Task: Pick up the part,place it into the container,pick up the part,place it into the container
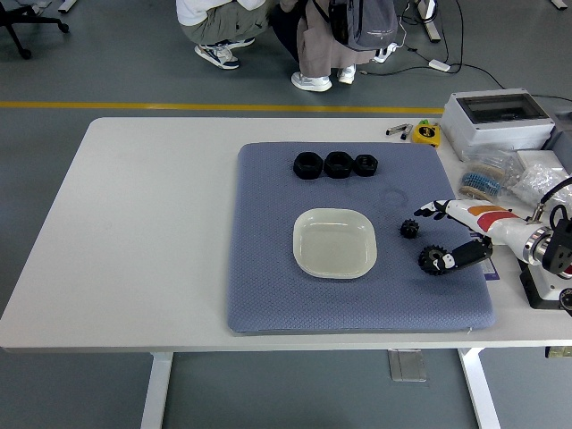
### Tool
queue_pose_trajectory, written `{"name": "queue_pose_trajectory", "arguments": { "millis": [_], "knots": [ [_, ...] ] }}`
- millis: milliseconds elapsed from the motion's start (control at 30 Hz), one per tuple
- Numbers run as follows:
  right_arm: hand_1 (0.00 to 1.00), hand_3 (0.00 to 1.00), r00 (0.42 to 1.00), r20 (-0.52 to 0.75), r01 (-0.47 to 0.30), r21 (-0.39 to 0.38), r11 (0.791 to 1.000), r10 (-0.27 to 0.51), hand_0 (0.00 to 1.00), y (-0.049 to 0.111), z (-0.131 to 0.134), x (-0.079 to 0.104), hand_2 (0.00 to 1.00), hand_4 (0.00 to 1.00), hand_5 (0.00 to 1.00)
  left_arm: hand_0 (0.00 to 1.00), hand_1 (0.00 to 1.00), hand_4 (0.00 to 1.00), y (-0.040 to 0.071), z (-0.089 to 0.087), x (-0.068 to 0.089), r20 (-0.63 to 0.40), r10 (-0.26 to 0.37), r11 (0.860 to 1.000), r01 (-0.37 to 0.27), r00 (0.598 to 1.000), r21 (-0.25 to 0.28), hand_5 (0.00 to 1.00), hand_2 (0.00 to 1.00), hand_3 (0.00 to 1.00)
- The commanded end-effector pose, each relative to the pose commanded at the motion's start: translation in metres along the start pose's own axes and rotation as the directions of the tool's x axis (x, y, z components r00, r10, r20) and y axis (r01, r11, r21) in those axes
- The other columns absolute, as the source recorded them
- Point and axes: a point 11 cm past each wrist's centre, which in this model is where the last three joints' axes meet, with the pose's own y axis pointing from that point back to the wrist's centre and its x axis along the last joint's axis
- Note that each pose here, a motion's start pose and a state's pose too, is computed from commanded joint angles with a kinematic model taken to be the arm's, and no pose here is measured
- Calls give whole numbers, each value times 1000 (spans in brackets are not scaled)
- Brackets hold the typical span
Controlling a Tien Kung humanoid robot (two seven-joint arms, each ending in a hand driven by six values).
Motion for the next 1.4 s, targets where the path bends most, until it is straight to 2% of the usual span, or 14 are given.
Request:
{"name": "queue_pose_trajectory", "arguments": {
  "millis": [367,667,700,867,900,1067,1100,1267,1300,1400],
  "knots": [
    [712,772,998,-37,46,-22,999,-47,686,-4,6,-14,759,998,374,723,728,716,0,0,1,-2,2,1000,-2,1000,1,691,760,682],
    [702,765,997,-41,64,-20,998,-65,666,-13,5,-19,749,998,376,723,729,712,0,0,0,1,0,1000,0,1000,2,688,761,681],
    [677,720,997,-41,66,-25,998,-67,630,-14,6,-19,718,998,379,722,729,711,0,0,0,1,0,1000,0,1000,1,686,760,681],
    [677,720,996,-46,73,-42,996,-75,630,-17,12,-20,718,998,379,722,729,711,0,2,0,3,-1,1000,1,1000,-1,686,760,681],
    [639,652,996,-46,74,-47,996,-76,558,-18,14,-20,691,984,385,722,729,709,0,2,0,3,-1,1000,1,1000,-1,684,760,679],
    [639,652,996,-36,80,-58,995,-82,558,-19,19,-23,691,984,385,722,729,709,0,3,0,8,-1,1000,1,1000,-2,684,760,679],
    [610,683,996,-27,85,-59,995,-87,496,-19,20,-25,677,974,396,723,728,708,0,3,0,8,-1,1000,1,1000,-2,682,759,679],
    [610,683,995,-19,97,-70,993,-99,496,-17,26,-30,677,974,396,723,728,708,0,3,1,8,0,1000,1,1000,-1,682,759,679],
    [567,631,995,-18,98,-70,993,-99,441,-17,26,-30,616,923,393,722,728,708,0,3,1,9,-1,1000,1,1000,-1,681,760,678],
    [567,631,995,-18,92,-70,993,-93,441,-17,27,-30,616,923,393,722,728,708,0,2,1,9,-1,1000,1,1000,-1,681,760,678]
  ]
}}
